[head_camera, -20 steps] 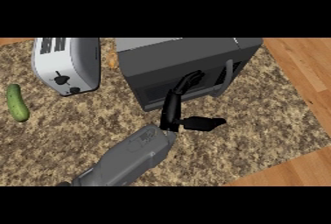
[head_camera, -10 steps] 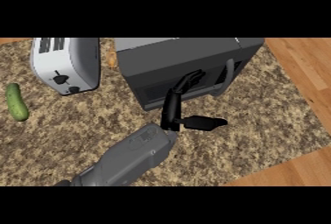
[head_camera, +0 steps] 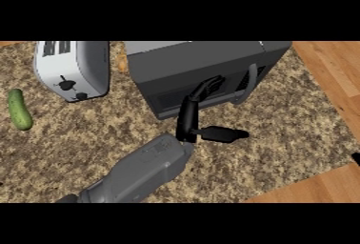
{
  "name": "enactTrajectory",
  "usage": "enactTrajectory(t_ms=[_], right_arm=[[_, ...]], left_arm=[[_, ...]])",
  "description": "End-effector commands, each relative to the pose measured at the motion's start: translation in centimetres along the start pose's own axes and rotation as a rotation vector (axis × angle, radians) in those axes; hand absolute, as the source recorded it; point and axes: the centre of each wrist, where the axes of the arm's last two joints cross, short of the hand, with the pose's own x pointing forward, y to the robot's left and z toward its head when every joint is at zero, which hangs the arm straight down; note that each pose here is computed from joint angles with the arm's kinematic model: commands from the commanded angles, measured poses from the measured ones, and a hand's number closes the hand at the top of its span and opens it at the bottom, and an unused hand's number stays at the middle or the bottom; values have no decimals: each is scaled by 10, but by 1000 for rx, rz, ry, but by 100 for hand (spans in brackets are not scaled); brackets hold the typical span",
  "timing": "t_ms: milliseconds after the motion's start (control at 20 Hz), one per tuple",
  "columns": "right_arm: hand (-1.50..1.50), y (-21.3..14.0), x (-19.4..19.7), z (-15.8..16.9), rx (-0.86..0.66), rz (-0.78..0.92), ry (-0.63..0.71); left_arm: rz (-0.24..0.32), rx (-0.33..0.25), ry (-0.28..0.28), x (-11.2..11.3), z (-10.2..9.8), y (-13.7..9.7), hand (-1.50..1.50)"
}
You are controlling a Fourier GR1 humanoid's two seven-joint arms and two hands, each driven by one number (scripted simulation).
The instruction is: Pick up the milk, place it into the microwave and close the microwave
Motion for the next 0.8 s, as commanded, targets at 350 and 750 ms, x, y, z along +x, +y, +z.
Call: enactTrajectory(t_ms=[350,750], right_arm=[[-150,1,-24,0,-33,-239,23],[-150,-14,-30,-4,-19,-293,40]], left_arm=[[-11,85,-8,1,-21,9,-150],[-4,103,-18,2,-24,10,-150]])
